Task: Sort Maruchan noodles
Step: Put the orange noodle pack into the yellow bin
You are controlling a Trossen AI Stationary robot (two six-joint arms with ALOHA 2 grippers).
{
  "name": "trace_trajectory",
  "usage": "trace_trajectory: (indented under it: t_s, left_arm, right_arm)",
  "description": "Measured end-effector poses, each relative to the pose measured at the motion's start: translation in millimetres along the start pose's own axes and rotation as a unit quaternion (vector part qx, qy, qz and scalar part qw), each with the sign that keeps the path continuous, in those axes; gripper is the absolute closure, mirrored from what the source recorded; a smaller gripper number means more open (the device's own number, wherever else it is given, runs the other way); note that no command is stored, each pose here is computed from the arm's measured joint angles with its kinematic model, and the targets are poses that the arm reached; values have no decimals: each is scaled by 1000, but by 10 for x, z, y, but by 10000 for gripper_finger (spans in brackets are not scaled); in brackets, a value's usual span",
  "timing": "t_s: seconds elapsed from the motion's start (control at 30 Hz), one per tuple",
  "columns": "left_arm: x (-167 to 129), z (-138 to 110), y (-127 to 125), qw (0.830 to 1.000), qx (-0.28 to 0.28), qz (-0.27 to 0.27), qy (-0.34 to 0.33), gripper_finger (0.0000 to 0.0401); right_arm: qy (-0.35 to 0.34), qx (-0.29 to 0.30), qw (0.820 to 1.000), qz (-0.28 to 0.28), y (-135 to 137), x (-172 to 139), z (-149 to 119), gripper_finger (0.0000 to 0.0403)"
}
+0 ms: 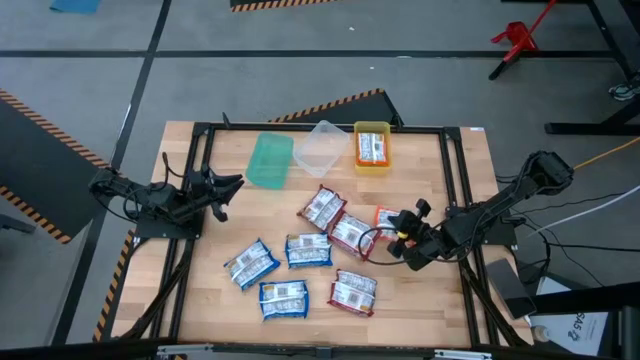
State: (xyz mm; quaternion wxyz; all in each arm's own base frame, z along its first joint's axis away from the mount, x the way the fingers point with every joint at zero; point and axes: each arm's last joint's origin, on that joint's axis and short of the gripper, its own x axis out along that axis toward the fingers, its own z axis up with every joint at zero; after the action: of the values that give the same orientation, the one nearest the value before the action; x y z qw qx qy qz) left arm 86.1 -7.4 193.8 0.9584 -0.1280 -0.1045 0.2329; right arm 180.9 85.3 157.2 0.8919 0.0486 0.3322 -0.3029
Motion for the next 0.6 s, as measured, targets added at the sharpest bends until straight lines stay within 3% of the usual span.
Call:
trace_trajectory:
  t_s: [0.17,0.33,0.5,0.6]
  left_arm:
    - [0,0,0,1000,0,0,0,311]
    - [0,0,0,1000,0,0,0,311]
    - [0,1,2,1000,0,3,-1,311]
    - [0,1,2,1000,0,4,-1,311]
  right_arm:
    - [53,-18,998,20,-33,-24,-35,359]
    - [110,-49,992,50,-83,-104,-80,261]
    - [86,-85,992,31,-132,-212,-138,158]
    - [82,-85,993,30,-151,-187,-213,121]
